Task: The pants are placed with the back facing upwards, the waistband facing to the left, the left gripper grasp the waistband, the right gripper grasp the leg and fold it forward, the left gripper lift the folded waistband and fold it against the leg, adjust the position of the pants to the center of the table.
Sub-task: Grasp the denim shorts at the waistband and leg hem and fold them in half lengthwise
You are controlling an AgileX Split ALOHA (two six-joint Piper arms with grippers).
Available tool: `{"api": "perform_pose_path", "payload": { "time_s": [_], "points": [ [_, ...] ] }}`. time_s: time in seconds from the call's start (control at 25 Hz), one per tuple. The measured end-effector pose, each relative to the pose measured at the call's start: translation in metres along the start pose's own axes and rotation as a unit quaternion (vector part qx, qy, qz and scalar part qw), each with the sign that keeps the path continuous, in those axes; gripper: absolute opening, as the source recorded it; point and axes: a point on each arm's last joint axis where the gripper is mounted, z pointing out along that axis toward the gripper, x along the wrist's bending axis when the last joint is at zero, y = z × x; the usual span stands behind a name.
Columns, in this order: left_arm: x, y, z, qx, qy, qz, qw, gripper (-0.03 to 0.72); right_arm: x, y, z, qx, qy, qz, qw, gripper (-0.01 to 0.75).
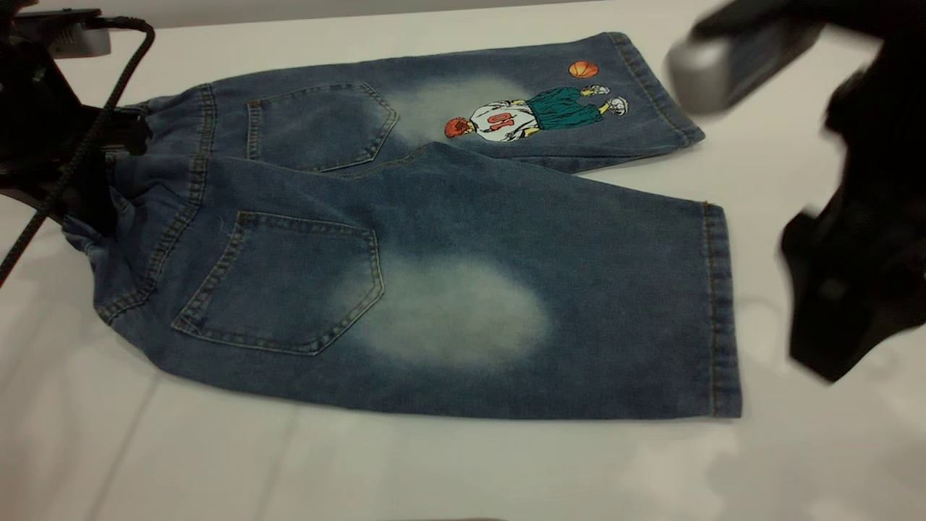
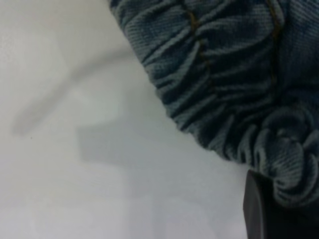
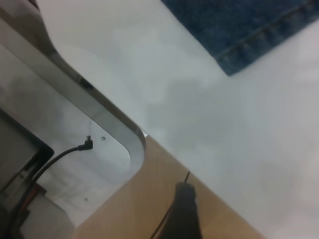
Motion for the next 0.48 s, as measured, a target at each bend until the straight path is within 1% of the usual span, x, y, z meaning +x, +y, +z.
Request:
{"api": "perform_pose_path", "payload": {
  "time_s": [0.12, 0.36, 0.48],
  "points": [
    [0.0, 0.0, 0.0, 0.0, 0.0, 0.0, 1.0, 0.083, 0.001, 0.008, 0.019, 0.001, -0.003, 0.002, 1.0, 0.556],
    [0.0, 0.0, 0.0, 0.0, 0.0, 0.0, 1.0, 0.083, -0.004, 0.022, 0.049, -0.022, -0.013, 0.009, 1.0, 0.554],
    [0.0, 0.0, 0.0, 0.0, 0.0, 0.0, 1.0, 0.083, -0.007, 0.025, 0.064, -0.019, -0.019, 0.006, 1.0, 0.554]
  ]
}}
